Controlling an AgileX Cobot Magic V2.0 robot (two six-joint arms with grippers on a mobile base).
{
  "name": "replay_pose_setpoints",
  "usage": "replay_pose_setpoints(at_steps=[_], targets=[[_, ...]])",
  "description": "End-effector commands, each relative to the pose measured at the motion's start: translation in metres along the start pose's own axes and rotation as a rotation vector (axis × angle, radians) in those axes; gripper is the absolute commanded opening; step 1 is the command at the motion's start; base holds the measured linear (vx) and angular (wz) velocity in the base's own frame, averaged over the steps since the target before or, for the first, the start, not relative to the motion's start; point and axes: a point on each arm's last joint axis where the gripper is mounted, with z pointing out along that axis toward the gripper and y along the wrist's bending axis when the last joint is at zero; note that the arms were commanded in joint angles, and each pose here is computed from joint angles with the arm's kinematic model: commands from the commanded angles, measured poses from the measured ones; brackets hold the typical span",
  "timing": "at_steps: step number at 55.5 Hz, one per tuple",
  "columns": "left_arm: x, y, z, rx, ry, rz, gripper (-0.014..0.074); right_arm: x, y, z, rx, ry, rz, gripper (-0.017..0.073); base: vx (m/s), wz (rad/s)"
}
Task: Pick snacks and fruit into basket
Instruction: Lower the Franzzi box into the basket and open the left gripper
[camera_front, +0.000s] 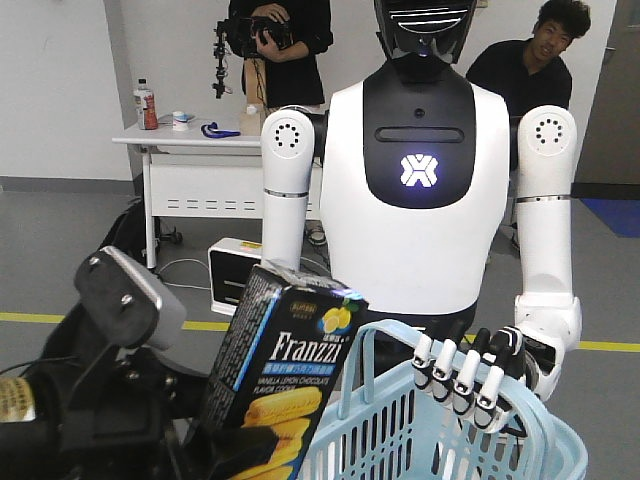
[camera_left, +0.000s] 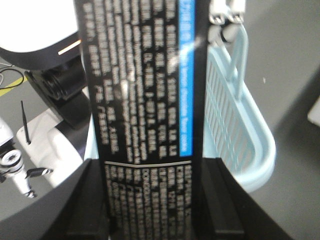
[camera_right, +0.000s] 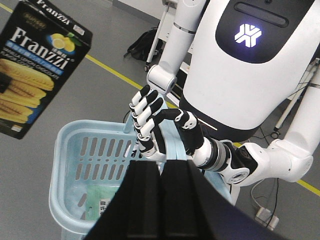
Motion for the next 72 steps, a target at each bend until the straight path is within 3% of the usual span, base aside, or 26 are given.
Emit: replay_pose_setpoints(at_steps=[1,7,20,27,40,47,53,64,72], targets=[[-0.025,0.005,0.002,-0.033,-0.201,-0.119,0.0040,-0.013,-0.003,-0.003,0.022,-0.090,-0.011,-0.0008,0.00,0.00],[-0.025,0.008,0.020,-0.012,-0.216,-0.270,0.0040,-0.013,-0.003,-0.003,0.022,-0.090,-0.011,-0.0008,0.00,0.00],[-0.013,0.012,0.067,0.073,-0.156,-0.680,0.0040,-0.013,-0.003,-0.003,0.022,-0.090,-0.011,-0.0008,0.00,0.00],[-0.005,0.017,0.089,0.068,-0.132,-0.829,0.0042,-0.013,-0.003,-0.003,0.022,-0.090,-0.011,-0.0008,0.00,0.00],[0.002,0.022,0.103,0.031,-0.116,-0.860,0.0092,-0.013,-0.003,-0.003,0.022,-0.091,-0.011,-0.0008,0.00,0.00],[0.002,0.023,0.103,0.023,-0.122,-0.852,0.0227,-0.013,-0.003,-0.003,0.022,-0.091,-0.011,-0.0008,0.00,0.00],[0.002,0.024,0.102,0.009,-0.134,-0.861,0.0428,-0.013,-0.003,-0.003,0.022,-0.091,-0.011,-0.0008,0.00,0.00],[0.000,0.025,0.102,0.022,-0.158,-0.980,0.0721,-0.013,-0.003,-0.003,0.022,-0.091,-0.011,-0.0008,0.00,0.00],[0.000,0.023,0.102,0.037,-0.152,-0.989,0.0728,-0.013,-0.003,-0.003,0.022,-0.091,-0.011,-0.0008,0.00,0.00]])
